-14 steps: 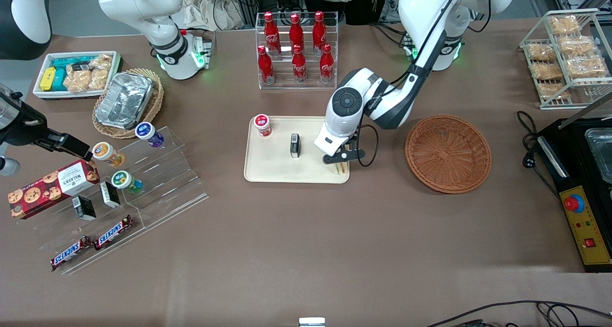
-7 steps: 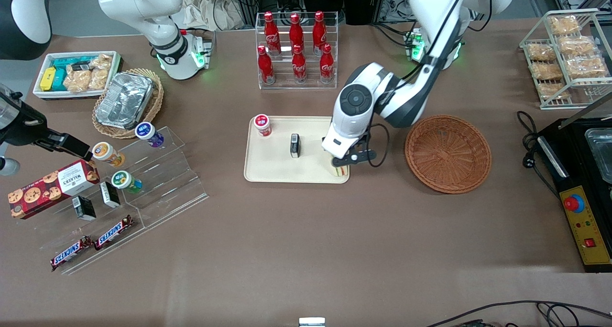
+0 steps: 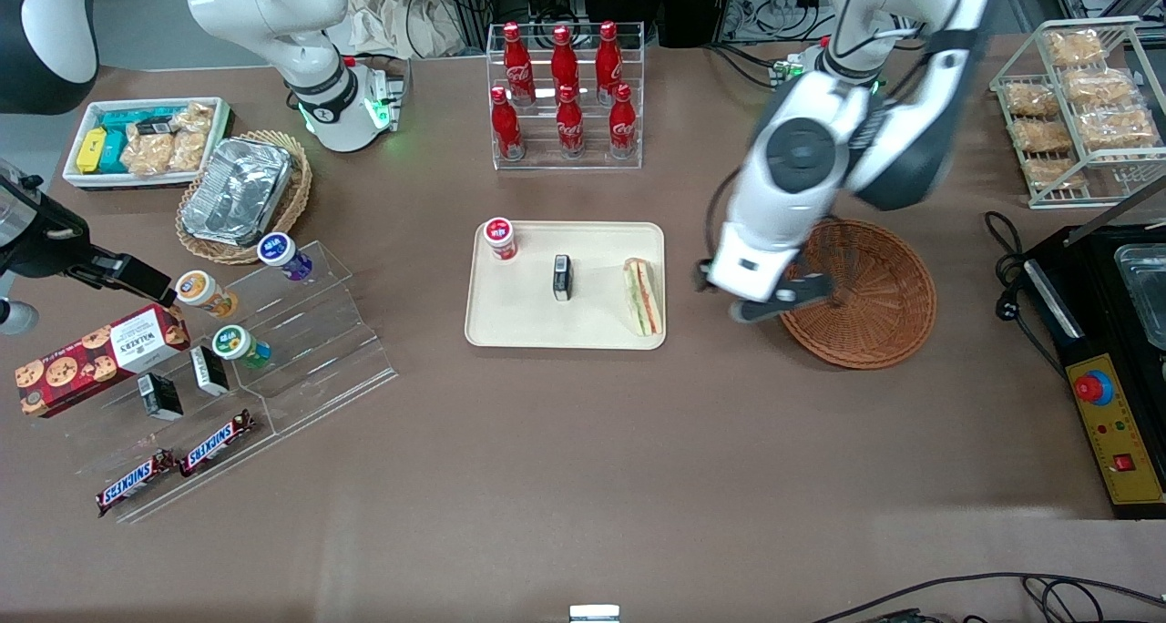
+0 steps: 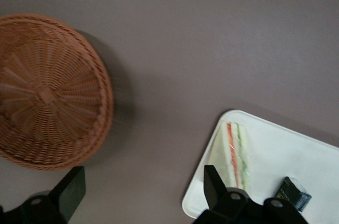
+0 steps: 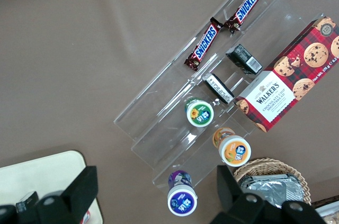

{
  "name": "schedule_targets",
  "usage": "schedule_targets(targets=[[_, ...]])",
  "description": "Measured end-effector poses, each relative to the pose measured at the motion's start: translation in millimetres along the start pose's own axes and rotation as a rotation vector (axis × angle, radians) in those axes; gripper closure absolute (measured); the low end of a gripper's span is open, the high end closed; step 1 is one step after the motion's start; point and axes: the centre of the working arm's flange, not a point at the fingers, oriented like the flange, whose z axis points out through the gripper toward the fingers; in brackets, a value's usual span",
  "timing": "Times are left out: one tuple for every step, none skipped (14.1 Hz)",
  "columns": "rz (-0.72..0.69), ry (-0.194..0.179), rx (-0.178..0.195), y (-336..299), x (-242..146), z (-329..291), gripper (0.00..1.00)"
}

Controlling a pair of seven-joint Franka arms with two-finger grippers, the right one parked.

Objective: Place sandwich from basket to tray

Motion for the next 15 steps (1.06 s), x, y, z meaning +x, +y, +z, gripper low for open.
schedule_targets(targets=[[0.006,0.005,0.008,-19.0,12.3,-8.2,0.01],[0.025,0.008,0.014,-39.4,24.7,-16.3,0.01],[0.056,0.004,0.02,-59.7,35.1,-23.5,0.01],[0.096,-0.003,0.024,-78.6,43.0,-30.7,0.01],[0.141,-0.008,0.026,-95.8,48.8,-38.7,0.01],[0.181,-0.009,0.026,-110.6,52.9,-46.3,0.01],[0.213,-0.008,0.024,-123.4,56.7,-52.9,0.01],[0.239,-0.004,0.022,-136.2,60.6,-59.1,0.01],[0.263,-0.005,0.021,-149.2,63.8,-64.7,0.01],[0.295,-0.006,0.021,-161.1,65.1,-71.1,0.01],[0.327,-0.01,0.022,-172.1,64.6,-78.1,0.01],[0.345,-0.015,0.023,-184.5,64.1,-85.5,0.0],[0.356,-0.019,0.02,-200.2,65.5,-94.6,0.0],[0.37,-0.025,0.013,-215.5,67.1,-105.4,0.0],[0.39,-0.027,0.005,-227.8,68.0,-118.4,0.0]])
